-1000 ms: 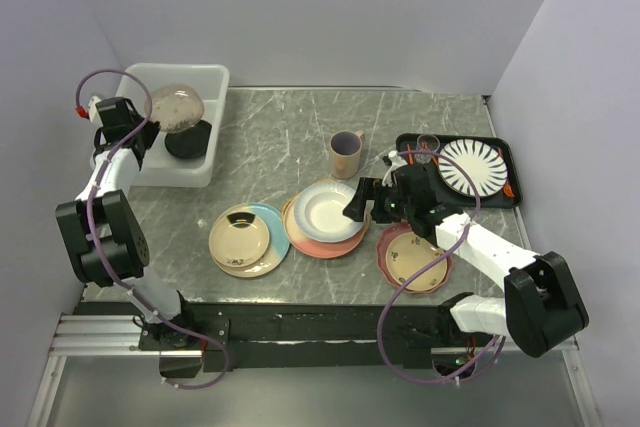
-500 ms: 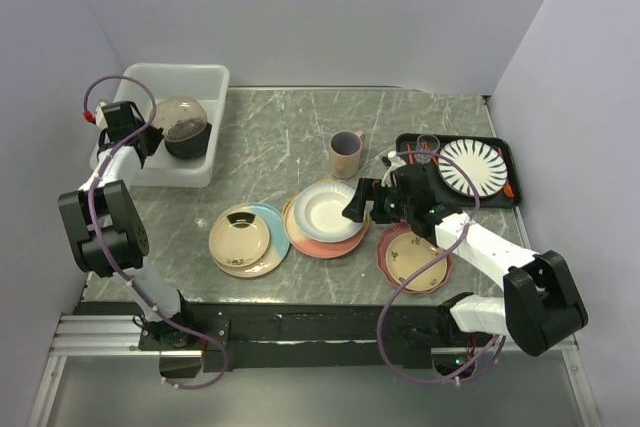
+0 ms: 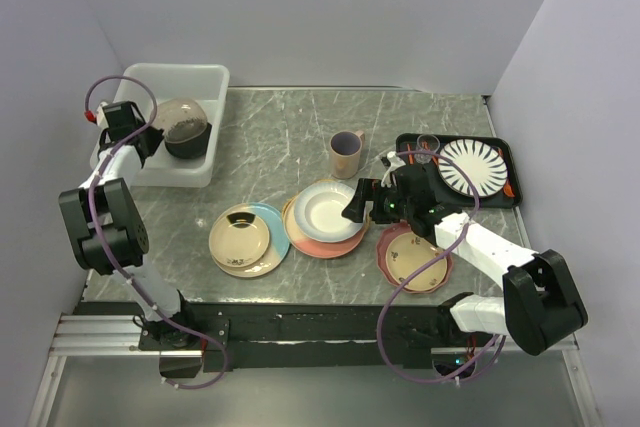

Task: Place the plates into the plastic bin on the countertop
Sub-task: Place the plate in the plastic bin.

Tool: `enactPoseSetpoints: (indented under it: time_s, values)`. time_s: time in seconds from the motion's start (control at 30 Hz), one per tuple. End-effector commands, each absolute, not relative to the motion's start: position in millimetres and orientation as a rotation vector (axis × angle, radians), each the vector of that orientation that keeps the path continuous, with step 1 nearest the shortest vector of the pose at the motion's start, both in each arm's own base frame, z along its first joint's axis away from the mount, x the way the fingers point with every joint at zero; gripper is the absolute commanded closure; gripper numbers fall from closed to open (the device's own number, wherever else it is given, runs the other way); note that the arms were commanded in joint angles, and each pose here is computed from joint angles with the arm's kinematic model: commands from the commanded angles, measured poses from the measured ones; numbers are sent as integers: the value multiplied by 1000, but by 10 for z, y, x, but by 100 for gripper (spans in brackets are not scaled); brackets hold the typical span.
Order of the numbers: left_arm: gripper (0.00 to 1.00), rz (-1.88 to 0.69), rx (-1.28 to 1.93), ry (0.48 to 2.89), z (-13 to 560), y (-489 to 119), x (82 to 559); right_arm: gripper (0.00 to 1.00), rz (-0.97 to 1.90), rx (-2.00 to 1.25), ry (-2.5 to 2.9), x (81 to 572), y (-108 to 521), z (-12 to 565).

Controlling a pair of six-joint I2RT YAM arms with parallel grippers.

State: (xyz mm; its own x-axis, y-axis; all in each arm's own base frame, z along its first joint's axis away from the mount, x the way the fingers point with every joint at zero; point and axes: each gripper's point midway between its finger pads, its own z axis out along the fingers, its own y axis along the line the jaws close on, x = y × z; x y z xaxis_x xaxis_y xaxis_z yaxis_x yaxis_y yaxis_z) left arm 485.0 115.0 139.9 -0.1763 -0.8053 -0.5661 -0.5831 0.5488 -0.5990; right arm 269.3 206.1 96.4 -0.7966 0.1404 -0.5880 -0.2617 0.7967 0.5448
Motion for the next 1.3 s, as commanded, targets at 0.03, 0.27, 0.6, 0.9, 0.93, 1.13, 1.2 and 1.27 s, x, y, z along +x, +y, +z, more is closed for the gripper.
enactPoseSetpoints:
  time_s: [0.03, 0.27, 0.6, 0.9, 0.93, 1.13, 1.2, 1.27]
  values:
    - [99, -294, -1098, 1861, 1439, 1222, 5005, 0, 863, -126, 2275, 2826, 2156, 1171]
    - [99, -287, -1110, 1866, 1349, 1238, 5007, 0, 863, -133, 2272, 2823, 2155, 1182]
    - [94, -282, -1101, 1866, 1362, 1238, 4992, 0, 831, -132, 2275, 2827, 2114, 1175]
    - [72, -297, -1075, 1858, 1401, 1211, 5004, 0, 820, -133, 2275, 2819, 2098, 1172]
    - [70, -302, -1070, 1852, 1429, 1209, 4998, 0, 817, -130, 2275, 2822, 2090, 1174]
    - [20, -295, -1061, 1830, 1512, 1207, 4954, 0, 815, -131, 2272, 2815, 2087, 1180]
    - [13, -311, -1035, 1791, 1615, 1200, 4967, 0, 815, -131, 2272, 2812, 2086, 1179]
    - [6, -330, -1016, 1773, 1675, 1164, 4935, 0, 813, -130, 2274, 2813, 2080, 1171]
